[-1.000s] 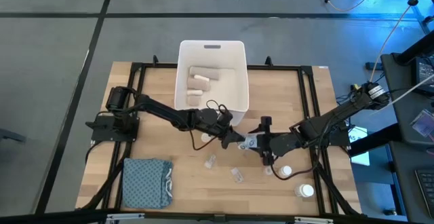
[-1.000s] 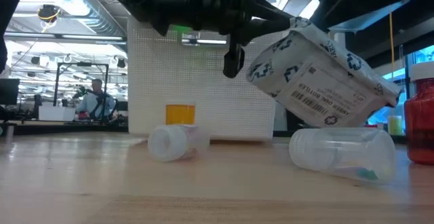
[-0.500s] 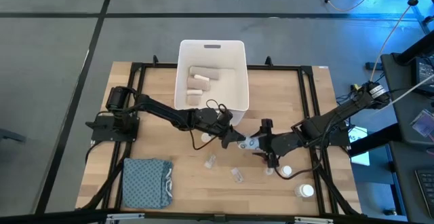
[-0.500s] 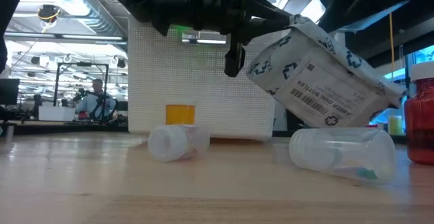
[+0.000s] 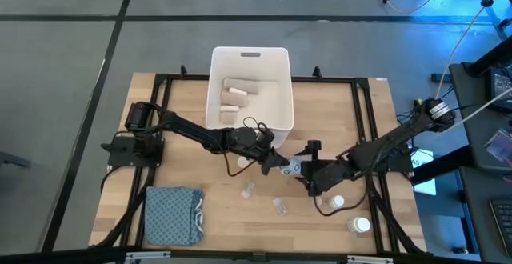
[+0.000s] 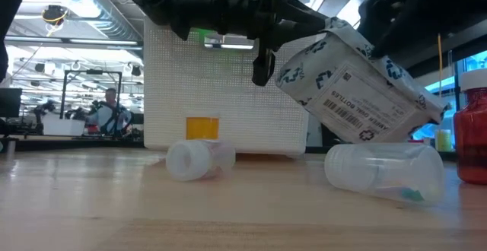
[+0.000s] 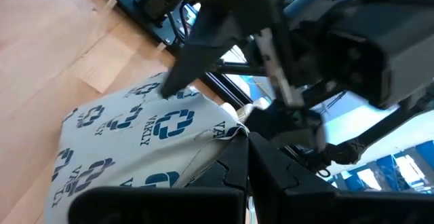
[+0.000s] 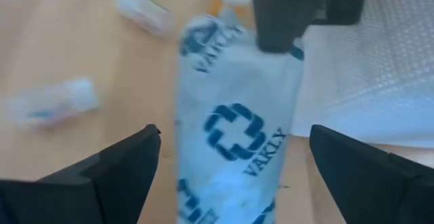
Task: Pick & place medical supplies in basket/bin
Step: Put the white mailer bag into the white bin
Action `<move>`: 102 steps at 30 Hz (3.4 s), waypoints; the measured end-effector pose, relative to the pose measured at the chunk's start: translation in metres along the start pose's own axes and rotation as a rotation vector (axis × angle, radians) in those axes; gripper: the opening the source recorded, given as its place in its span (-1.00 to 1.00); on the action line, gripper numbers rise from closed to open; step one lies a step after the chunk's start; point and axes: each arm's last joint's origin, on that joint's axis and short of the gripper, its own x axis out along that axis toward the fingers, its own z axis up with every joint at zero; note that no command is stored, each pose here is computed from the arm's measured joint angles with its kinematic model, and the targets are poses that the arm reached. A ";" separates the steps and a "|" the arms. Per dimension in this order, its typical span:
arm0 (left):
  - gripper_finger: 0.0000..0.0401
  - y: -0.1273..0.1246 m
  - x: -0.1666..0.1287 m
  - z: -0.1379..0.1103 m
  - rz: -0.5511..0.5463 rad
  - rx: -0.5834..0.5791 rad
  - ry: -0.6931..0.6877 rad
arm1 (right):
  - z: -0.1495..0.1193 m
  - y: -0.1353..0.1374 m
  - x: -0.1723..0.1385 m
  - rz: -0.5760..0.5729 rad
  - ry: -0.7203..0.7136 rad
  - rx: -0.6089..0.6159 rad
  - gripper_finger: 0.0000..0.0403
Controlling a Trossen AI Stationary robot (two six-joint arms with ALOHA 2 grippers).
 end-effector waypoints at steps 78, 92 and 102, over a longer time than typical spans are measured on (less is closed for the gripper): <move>-0.81 -0.131 -0.182 0.085 -0.062 0.895 -0.187 | 0.134 -0.096 -0.130 -0.102 -0.316 0.044 -0.19; -0.81 -0.110 -0.225 0.076 0.528 0.869 -0.093 | 0.168 -0.193 -0.007 -0.095 -0.091 -0.088 -0.19; -0.82 -0.108 -0.226 0.077 0.599 0.885 -0.102 | 0.163 -0.238 0.075 0.179 0.136 0.009 -0.17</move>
